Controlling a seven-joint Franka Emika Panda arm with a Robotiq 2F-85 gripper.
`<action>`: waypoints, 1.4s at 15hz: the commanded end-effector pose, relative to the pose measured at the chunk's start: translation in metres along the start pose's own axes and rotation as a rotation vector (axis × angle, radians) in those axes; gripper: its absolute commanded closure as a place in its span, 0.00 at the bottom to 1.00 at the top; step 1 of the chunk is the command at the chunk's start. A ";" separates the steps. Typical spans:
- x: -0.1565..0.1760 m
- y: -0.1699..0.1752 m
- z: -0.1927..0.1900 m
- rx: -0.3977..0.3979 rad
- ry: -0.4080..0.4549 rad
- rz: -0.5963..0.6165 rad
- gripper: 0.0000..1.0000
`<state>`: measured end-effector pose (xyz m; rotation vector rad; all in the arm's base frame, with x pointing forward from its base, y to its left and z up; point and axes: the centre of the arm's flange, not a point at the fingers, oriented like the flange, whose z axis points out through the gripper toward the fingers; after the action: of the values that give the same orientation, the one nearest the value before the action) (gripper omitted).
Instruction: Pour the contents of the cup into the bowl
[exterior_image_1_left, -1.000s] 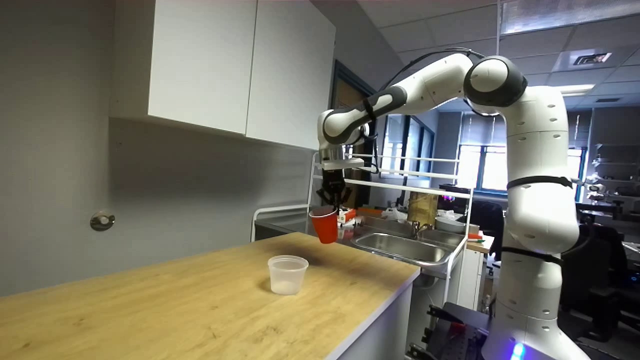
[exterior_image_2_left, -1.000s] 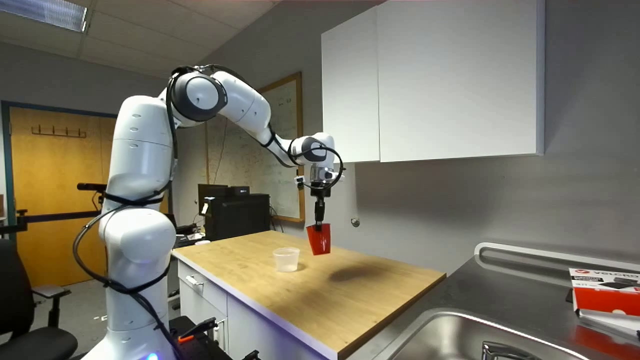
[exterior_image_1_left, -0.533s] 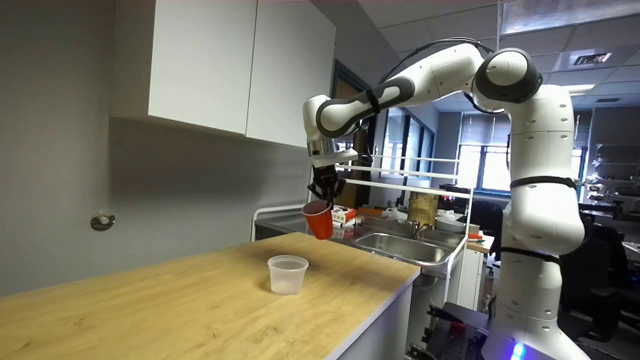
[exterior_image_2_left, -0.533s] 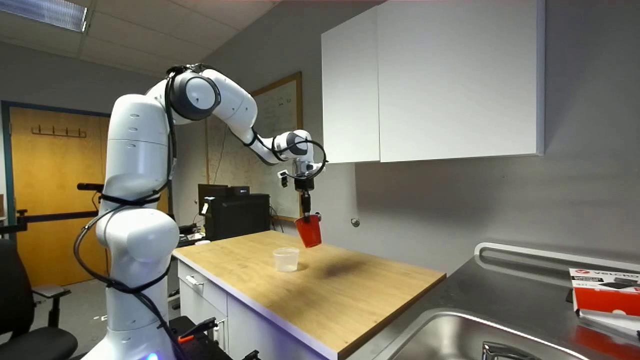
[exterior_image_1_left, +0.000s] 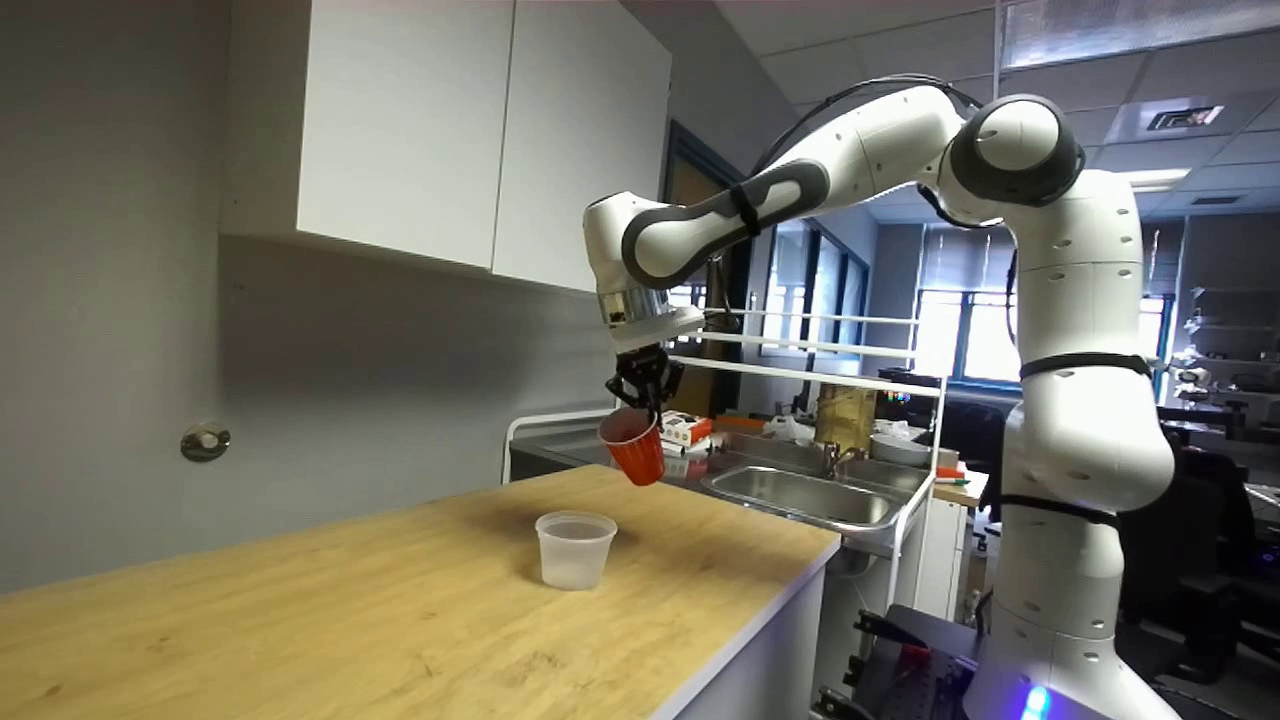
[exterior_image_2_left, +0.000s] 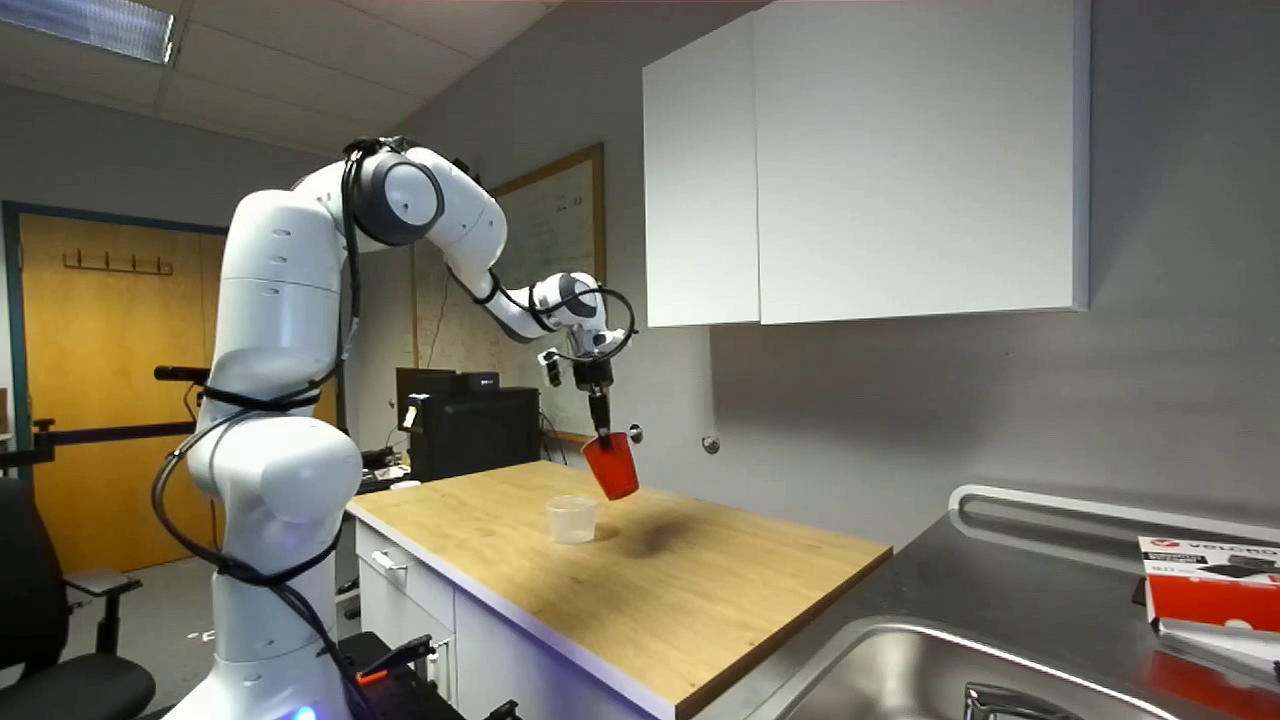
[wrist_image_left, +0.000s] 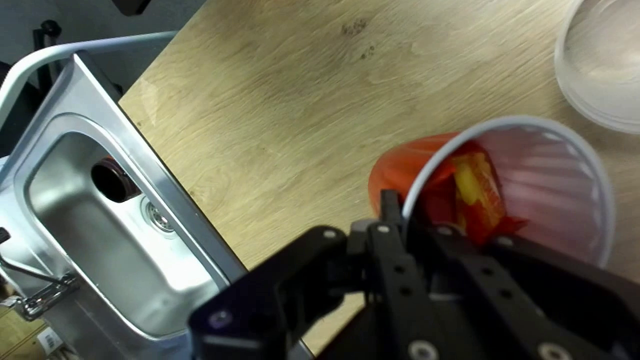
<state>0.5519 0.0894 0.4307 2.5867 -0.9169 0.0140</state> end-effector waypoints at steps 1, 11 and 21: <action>-0.016 -0.016 -0.006 -0.063 0.052 0.027 0.99; -0.053 -0.043 -0.006 -0.215 0.204 0.090 0.99; -0.095 -0.084 -0.024 -0.270 0.407 0.115 0.99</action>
<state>0.5215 0.1998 0.4050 2.2368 -0.8307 0.3204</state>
